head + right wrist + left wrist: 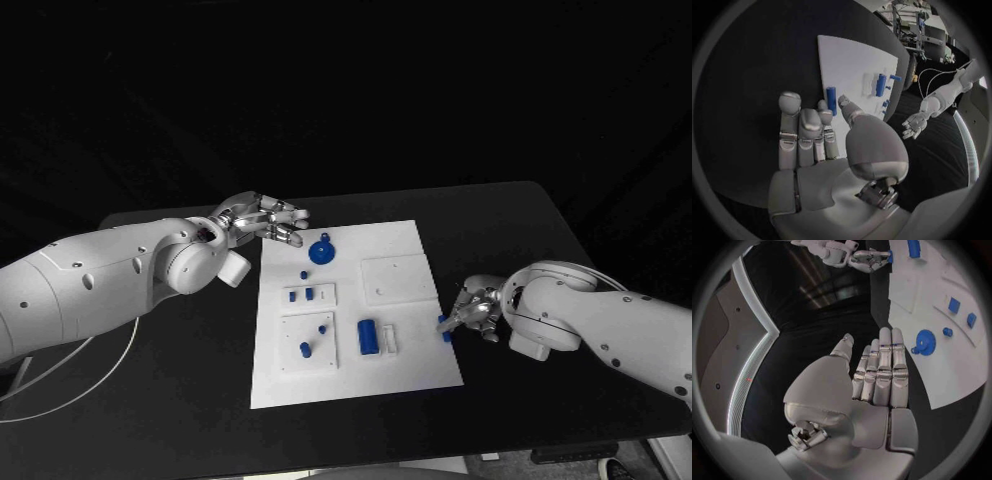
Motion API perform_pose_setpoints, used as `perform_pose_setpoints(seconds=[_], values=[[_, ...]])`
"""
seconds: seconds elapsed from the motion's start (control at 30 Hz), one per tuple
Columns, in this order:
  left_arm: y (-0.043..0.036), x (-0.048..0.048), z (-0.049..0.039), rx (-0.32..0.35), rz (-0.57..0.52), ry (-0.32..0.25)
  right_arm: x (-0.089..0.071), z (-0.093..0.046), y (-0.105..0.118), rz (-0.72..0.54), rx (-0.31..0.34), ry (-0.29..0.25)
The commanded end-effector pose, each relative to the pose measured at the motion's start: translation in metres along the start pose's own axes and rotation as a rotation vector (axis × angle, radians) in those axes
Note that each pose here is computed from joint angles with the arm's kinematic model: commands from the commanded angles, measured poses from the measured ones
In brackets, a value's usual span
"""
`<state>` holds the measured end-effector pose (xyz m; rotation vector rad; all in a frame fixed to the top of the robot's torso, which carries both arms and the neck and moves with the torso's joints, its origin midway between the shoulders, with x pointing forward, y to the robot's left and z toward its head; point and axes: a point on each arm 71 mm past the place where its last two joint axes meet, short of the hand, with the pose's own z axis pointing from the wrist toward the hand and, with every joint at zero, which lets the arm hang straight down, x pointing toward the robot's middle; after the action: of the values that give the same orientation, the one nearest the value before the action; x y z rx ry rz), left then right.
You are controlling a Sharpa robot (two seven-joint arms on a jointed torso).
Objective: Assemble the parts on the task board
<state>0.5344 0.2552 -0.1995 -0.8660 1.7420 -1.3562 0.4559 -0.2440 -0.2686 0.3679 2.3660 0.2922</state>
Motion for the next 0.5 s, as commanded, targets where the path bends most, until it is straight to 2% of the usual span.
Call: perform_pose_setpoints(seconds=[0.03,0.5], values=[[-0.0011,0.0019,0.0003,0.01,-0.006,0.019,0.013,0.005,-0.003,-0.039,0.023,0.027],[-0.0007,0.0018,0.0001,0.004,-0.007,0.021,0.027,0.012,0.0,-0.057,0.027,0.054]])
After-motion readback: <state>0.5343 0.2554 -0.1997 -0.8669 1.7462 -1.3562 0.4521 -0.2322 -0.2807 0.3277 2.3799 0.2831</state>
